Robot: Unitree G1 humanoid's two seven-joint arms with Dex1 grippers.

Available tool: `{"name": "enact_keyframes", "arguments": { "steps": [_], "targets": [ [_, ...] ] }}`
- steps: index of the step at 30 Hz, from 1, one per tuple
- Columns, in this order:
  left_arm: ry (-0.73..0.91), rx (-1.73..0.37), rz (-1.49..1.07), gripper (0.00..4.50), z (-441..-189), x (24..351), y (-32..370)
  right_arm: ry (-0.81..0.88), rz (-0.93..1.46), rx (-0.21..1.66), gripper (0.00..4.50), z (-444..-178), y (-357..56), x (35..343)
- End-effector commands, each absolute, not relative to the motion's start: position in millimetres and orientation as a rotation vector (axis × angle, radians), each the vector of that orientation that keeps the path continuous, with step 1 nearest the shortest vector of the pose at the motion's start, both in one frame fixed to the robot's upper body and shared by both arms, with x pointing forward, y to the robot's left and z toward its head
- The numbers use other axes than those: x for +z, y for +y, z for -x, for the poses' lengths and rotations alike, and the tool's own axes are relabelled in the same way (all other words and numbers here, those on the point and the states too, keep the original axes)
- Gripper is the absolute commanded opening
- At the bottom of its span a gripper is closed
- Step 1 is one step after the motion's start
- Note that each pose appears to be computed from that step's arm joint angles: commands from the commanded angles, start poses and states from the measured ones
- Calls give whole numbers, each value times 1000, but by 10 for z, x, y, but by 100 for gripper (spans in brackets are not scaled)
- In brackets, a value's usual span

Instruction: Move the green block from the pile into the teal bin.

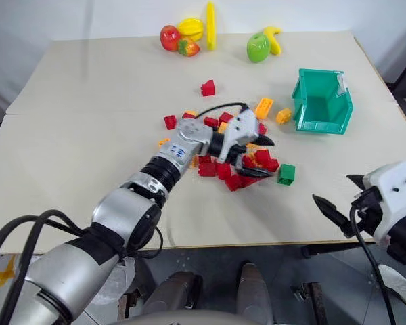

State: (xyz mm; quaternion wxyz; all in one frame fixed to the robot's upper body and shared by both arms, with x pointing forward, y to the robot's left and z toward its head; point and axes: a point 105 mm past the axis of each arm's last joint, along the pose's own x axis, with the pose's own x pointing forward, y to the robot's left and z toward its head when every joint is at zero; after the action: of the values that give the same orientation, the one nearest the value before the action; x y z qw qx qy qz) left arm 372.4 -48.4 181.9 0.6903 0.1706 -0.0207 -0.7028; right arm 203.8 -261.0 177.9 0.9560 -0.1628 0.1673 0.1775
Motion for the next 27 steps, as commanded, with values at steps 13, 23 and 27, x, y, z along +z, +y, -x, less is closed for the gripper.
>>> {"name": "enact_keyframes", "arguments": {
  "steps": [13,23,27],
  "targets": [
    [-107,-1450,-207,447,-3650,1796,1031,275,244,490,450,-2621,-2337,1822],
    [-134,-1315,-185,447,-3466,1757,1173,320,116,426,450,-3175,-2100,1282],
    [-131,-1293,-181,447,-3431,1755,1193,331,137,421,450,-3193,-2028,1201]
  ]
}}
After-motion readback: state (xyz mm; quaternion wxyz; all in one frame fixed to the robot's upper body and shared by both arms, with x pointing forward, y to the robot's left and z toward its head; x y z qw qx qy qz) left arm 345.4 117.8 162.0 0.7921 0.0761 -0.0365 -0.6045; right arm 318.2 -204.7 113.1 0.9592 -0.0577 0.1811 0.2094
